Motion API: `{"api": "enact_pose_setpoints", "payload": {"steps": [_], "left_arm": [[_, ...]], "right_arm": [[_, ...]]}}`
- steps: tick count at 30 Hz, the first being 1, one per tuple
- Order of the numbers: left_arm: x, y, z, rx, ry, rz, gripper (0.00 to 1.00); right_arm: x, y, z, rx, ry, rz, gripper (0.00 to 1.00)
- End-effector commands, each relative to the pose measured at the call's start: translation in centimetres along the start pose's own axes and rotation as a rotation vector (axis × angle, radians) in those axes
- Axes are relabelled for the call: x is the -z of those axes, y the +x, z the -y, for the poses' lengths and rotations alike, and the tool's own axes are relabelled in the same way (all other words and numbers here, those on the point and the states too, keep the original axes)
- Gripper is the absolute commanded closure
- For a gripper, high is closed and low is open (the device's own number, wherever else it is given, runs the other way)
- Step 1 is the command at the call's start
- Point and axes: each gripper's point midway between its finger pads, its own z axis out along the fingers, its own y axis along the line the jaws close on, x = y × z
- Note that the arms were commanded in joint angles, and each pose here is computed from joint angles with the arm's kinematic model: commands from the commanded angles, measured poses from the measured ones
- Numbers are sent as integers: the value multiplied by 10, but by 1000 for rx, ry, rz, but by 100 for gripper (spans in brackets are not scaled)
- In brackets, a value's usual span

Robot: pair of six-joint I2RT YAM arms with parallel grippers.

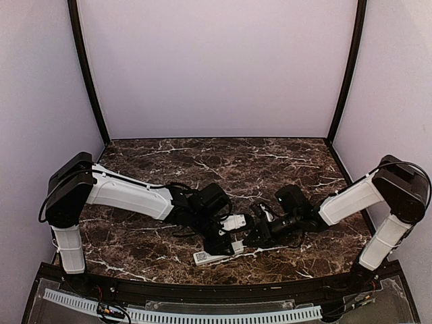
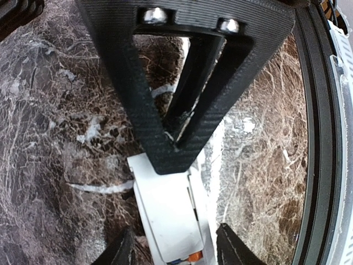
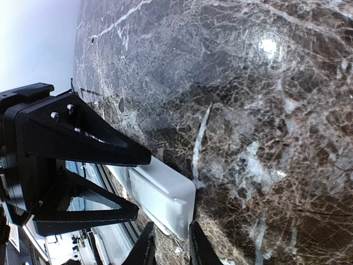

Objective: Load the batteries into the remote control
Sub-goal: Load the battery cover onto the remote control without the battery cover.

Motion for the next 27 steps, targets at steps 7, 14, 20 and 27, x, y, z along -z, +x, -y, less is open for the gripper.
{"api": "enact_pose_setpoints", "payload": {"steps": [7,14,20,27], "left_arm": [[4,-5,-3,-65,-30,8,45],[2,-10,-1,-80,-12,24,41],[-6,-5,4,-82,4,8,41],[-10,-6,10,-86,12,17,41]], "right_arm": [[1,-11,-3,30,19,15,79],[5,-16,-5,38,31,28,72],[11,-17,-1,33,52,45,68],[15,-18,-1,39,57,54,66]]}}
